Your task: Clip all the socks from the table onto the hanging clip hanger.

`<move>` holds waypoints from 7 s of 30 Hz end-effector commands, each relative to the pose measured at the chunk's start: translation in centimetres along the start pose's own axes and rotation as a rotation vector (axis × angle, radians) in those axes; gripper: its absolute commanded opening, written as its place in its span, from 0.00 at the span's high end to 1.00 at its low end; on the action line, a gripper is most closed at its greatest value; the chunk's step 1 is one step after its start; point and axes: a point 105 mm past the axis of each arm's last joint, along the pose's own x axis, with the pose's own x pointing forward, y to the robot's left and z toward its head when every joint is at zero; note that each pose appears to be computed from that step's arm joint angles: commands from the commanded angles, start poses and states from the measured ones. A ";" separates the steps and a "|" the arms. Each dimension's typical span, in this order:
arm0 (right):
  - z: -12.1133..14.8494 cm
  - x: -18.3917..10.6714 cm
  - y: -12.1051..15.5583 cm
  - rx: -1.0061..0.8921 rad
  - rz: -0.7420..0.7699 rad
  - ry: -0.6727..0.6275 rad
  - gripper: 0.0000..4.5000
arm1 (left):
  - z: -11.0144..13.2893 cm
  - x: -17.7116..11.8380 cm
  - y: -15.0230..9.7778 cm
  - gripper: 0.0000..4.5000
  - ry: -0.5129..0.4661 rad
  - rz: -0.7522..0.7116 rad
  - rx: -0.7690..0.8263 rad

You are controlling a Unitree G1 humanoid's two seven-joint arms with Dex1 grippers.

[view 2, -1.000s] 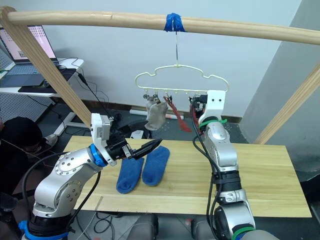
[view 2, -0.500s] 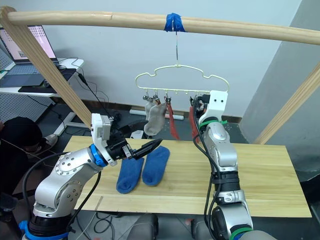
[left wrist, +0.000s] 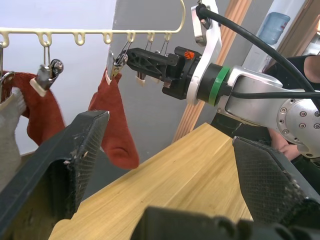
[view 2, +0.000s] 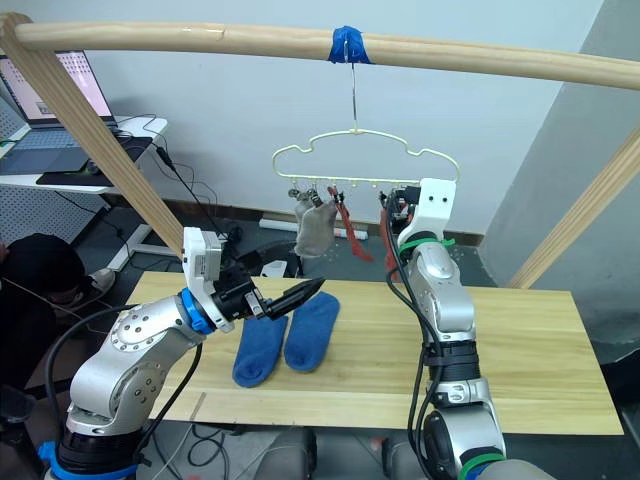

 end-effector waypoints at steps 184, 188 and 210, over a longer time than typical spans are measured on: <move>2.9 -4.6 -3.9 -0.347 -0.057 -0.103 0.41 | 2.3 0.6 -1.4 0.00 -0.043 -0.132 -0.053; 3.0 -4.3 -3.8 -0.348 -0.064 -0.107 0.41 | 2.3 0.7 -1.4 0.00 -0.045 -0.132 -0.057; 3.0 -3.6 -3.3 -0.320 -0.065 -0.111 0.41 | 2.4 0.8 -1.5 0.00 -0.047 -0.138 -0.058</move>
